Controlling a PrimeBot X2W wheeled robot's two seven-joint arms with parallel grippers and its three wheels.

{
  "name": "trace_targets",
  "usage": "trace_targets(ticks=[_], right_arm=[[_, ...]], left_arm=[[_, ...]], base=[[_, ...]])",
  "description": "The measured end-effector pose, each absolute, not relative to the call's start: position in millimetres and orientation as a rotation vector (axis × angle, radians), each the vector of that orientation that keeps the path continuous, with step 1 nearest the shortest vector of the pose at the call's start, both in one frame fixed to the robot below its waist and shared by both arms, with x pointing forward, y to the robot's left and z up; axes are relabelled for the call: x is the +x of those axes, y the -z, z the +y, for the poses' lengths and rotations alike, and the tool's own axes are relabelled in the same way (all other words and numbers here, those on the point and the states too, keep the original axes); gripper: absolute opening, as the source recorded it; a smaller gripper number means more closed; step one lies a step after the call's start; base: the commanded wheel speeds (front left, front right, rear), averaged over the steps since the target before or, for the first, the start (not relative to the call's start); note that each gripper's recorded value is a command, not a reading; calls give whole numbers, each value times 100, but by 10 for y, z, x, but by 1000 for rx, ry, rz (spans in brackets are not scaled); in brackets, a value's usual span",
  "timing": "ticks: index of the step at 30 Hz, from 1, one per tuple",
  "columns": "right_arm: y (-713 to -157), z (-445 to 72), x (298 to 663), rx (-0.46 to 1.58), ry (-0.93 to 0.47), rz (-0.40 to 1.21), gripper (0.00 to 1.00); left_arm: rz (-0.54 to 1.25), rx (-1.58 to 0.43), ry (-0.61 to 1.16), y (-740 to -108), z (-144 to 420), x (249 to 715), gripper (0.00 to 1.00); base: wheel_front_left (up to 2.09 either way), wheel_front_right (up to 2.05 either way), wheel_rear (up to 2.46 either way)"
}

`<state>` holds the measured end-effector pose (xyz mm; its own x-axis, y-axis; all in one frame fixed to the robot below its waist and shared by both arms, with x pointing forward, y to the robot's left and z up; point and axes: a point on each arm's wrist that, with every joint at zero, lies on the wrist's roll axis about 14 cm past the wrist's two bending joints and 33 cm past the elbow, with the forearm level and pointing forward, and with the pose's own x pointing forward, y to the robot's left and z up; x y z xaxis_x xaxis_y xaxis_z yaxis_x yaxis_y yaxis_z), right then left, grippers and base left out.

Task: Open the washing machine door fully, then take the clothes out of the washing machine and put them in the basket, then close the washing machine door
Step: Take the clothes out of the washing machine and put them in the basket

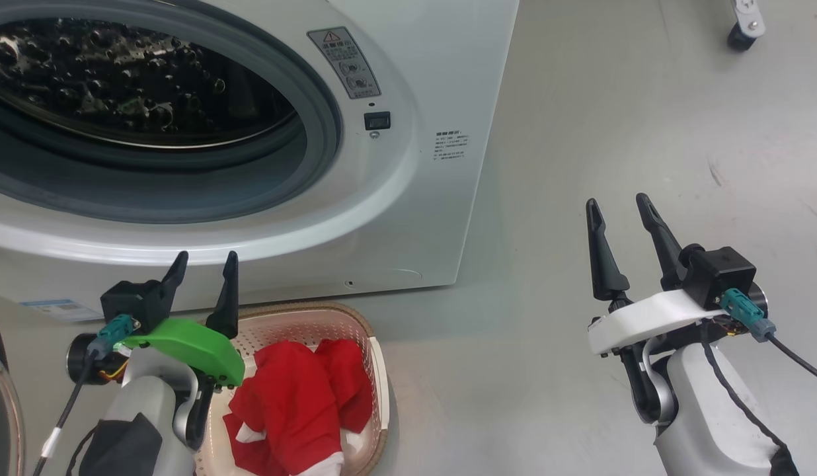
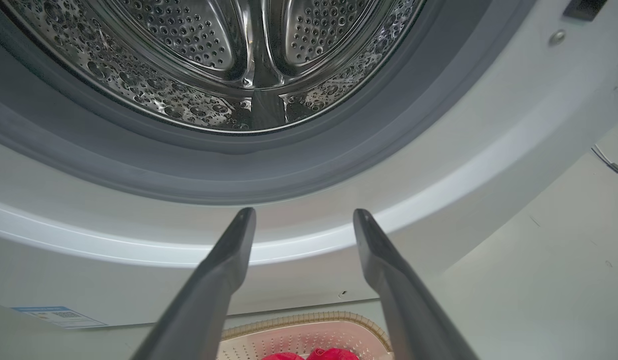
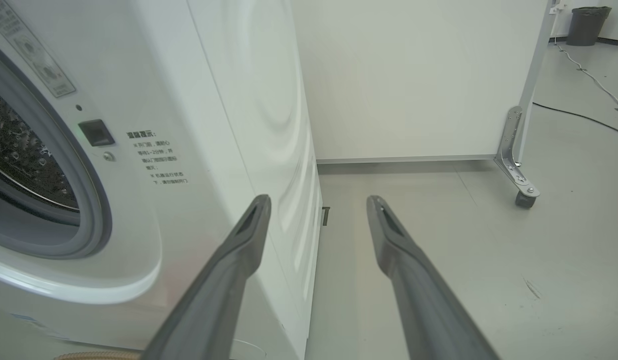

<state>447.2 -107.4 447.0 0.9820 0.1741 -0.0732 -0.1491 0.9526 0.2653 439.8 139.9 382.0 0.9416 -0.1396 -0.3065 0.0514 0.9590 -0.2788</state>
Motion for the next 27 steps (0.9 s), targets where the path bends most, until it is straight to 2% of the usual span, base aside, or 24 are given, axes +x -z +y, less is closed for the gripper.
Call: trace_targets(ticks=[12,27], right_arm=[[-4752,-1086,4266,241,-171,32,100],[-4998,-1133,4020,219,-171,-34,100]], left_arm=[[52,-256,53,-4686,1677,4358,100],[-12,-218,34,-4867,1776,3901,100]], base=[[0,0,0],[0,0,0]])
